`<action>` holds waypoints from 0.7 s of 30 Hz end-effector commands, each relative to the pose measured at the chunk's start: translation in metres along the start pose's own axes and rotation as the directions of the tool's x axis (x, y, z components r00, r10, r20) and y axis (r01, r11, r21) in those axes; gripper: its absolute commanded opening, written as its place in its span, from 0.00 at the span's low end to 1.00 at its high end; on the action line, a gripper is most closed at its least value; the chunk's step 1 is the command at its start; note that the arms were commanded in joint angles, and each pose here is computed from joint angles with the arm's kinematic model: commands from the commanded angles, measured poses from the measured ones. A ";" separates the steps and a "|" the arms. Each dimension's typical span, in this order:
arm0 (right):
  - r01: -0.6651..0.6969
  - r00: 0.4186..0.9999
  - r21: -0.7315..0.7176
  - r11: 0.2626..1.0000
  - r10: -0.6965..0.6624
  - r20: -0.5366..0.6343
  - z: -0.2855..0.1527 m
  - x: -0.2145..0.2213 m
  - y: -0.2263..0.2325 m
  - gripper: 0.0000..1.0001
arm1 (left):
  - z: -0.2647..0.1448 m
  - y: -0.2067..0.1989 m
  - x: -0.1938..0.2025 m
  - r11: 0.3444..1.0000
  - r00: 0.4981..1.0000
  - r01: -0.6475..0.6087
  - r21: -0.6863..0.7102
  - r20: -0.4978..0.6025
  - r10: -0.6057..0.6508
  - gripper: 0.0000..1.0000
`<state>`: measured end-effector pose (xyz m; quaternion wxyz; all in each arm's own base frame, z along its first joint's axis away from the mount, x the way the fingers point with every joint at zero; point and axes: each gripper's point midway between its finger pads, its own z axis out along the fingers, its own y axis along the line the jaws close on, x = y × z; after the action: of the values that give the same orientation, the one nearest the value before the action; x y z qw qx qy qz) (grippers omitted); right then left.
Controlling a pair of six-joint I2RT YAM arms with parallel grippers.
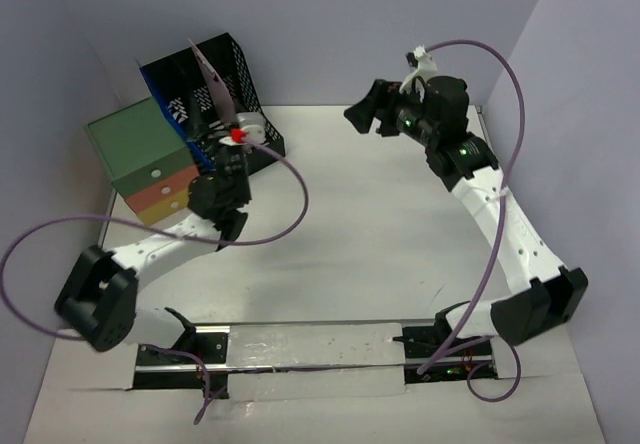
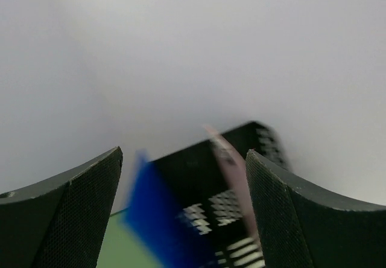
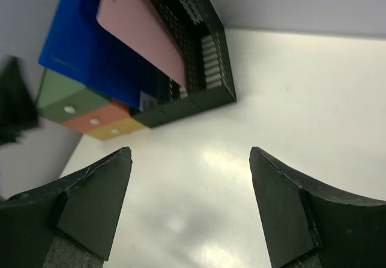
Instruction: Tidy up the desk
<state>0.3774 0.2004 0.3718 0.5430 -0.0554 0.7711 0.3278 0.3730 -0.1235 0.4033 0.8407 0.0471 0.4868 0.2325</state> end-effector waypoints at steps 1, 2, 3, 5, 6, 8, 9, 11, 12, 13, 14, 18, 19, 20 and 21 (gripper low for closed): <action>0.001 0.999 0.045 0.999 0.000 -0.032 -0.030 0.020 -0.017 0.86 | -0.023 0.080 0.001 0.985 0.996 -0.017 -0.173 -0.087 0.002 0.89; -0.002 0.999 0.069 0.998 0.005 -0.045 -0.037 0.028 -0.025 0.86 | -0.031 0.084 0.013 0.989 0.989 -0.057 -0.139 -0.146 0.036 0.89; -0.005 0.998 0.096 0.995 0.011 -0.059 -0.039 0.036 -0.033 0.86 | -0.036 0.086 0.023 0.991 0.980 -0.076 -0.111 -0.192 0.054 0.89; -0.008 0.997 0.148 0.989 0.019 -0.076 -0.048 0.049 -0.046 0.86 | -0.050 0.098 0.046 0.991 0.954 -0.112 -0.079 -0.286 0.085 0.88; -0.008 0.996 0.170 0.985 0.022 -0.082 -0.051 0.054 -0.053 0.86 | -0.056 0.101 0.061 0.992 0.941 -0.102 -0.077 -0.331 0.071 0.87; -0.006 0.993 0.214 0.977 0.030 -0.111 -0.058 0.074 -0.067 0.86 | -0.071 0.104 0.074 0.998 0.921 -0.067 0.003 -0.383 0.063 0.84; -0.003 0.991 0.238 0.971 0.035 -0.129 -0.061 0.086 -0.075 0.86 | -0.082 0.107 0.081 1.000 0.907 -0.008 0.028 -0.420 0.019 0.82; 0.007 0.992 0.268 0.963 0.028 -0.125 -0.070 0.093 -0.082 0.86 | -0.112 0.094 0.100 0.989 0.863 0.063 0.134 -0.505 0.014 0.82; 0.008 0.991 0.280 0.960 0.029 -0.128 -0.073 0.098 -0.086 0.87 | -0.125 0.086 0.100 0.972 0.853 0.116 0.203 -0.522 0.007 0.84; 0.010 0.991 0.290 0.957 0.030 -0.131 -0.076 0.103 -0.089 0.87 | -0.137 0.080 0.101 0.955 0.842 0.157 0.252 -0.539 0.003 0.85; 0.009 0.990 0.301 0.954 0.034 -0.137 -0.078 0.109 -0.092 0.87 | -0.147 0.080 0.101 0.943 0.838 0.186 0.278 -0.546 -0.005 0.85; -0.010 0.990 0.336 0.942 0.056 -0.127 -0.085 0.123 -0.101 0.87 | -0.181 0.086 0.112 0.921 0.827 0.227 0.316 -0.561 -0.011 0.85; -0.020 0.992 0.345 0.938 0.062 -0.111 -0.085 0.122 -0.102 0.87 | -0.189 0.085 0.124 0.922 0.820 0.215 0.321 -0.572 0.009 0.85; -0.026 0.992 0.356 0.934 0.068 -0.105 -0.085 0.124 -0.105 0.87 | -0.192 0.086 0.129 0.925 0.821 0.207 0.319 -0.570 0.013 0.85; -0.028 0.992 0.382 0.924 0.071 -0.101 -0.085 0.126 -0.111 0.87 | -0.196 0.090 0.133 0.929 0.824 0.200 0.311 -0.567 0.012 0.85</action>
<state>0.2986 0.1134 0.2196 0.4522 0.0236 0.8678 0.2045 0.2442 -0.0119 0.2868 0.7094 0.0703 0.6910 0.1197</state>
